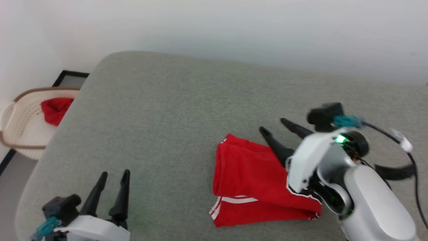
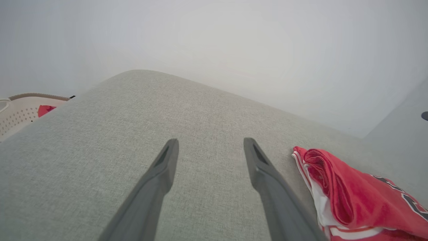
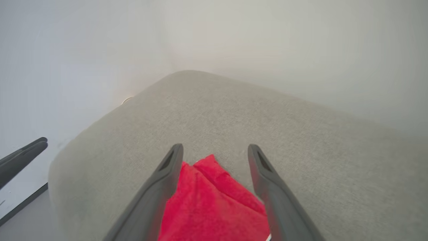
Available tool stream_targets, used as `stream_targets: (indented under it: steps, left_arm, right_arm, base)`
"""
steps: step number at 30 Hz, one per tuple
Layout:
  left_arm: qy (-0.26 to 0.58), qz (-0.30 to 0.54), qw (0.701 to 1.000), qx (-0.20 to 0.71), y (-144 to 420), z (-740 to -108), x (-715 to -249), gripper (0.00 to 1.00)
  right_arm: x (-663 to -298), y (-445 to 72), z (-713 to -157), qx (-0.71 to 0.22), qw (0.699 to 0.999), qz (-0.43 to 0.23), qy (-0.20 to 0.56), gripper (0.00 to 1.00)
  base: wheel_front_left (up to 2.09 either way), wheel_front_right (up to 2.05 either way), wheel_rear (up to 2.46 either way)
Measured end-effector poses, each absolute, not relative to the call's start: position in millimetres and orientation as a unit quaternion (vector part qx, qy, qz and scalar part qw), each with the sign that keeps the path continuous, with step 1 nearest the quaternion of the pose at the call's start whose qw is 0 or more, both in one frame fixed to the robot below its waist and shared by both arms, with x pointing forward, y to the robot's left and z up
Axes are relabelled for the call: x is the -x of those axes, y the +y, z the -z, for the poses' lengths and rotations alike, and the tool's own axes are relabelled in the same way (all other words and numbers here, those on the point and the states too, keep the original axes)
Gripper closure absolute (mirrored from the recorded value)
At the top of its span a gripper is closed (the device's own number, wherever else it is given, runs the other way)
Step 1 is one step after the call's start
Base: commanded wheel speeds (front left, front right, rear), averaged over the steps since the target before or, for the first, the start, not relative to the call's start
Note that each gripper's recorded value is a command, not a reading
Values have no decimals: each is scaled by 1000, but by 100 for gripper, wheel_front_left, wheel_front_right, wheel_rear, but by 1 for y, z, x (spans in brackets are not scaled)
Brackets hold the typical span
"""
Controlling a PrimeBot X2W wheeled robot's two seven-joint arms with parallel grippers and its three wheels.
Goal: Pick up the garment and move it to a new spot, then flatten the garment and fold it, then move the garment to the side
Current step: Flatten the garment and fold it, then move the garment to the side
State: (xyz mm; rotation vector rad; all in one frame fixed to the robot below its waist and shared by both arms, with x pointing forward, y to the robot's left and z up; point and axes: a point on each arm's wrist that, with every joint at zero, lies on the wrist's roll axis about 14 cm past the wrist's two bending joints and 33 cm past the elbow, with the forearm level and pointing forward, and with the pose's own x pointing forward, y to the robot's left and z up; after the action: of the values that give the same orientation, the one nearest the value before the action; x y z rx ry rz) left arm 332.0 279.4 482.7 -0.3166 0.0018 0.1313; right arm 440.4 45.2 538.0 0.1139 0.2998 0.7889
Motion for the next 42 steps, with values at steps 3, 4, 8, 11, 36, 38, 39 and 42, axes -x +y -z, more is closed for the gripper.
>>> stream_targets:
  steps: [3, 4, 8, 11, 36, 38, 39, 42]
  left_arm:
    - [-2, -58, 987, 151, 277, -485, -334, 0]
    - [-2, -56, 987, 149, 275, -485, -335, 0]
    - [-8, -42, 989, 140, 270, -489, -342, 0]
    - [-9, -32, 990, 135, 265, -491, -345, 0]
    - [-57, 0, 994, 89, 254, -523, -344, 0]
    - [-57, 1, 994, 88, 254, -523, -343, 0]
    - [-55, 1, 995, 88, 254, -522, -342, 0]
    - [-53, 3, 995, 89, 252, -521, -341, 0]
  right_arm:
    - [-443, 19, -546, -52, 928, -354, 103, 0]
    - [-444, 8, -549, -50, 935, -341, 89, 0]
    - [-447, -41, -556, -46, 957, -283, 35, 0]
    - [-442, -76, -553, -46, 969, -241, 14, 0]
    - [-349, -217, -502, -79, 996, -31, -4, 0]
    - [-348, -217, -502, -80, 996, -29, -5, 0]
    - [-346, -217, -501, -81, 996, -28, -5, 0]
    - [-344, -217, -500, -82, 996, -27, -2, 0]
  base:
    - [0, 0, 0]
    - [0, 0, 0]
    - [0, 0, 0]
    - [0, 0, 0]
    - [0, 0, 0]
    - [0, 0, 0]
    - [0, 0, 0]
    - [0, 0, 0]
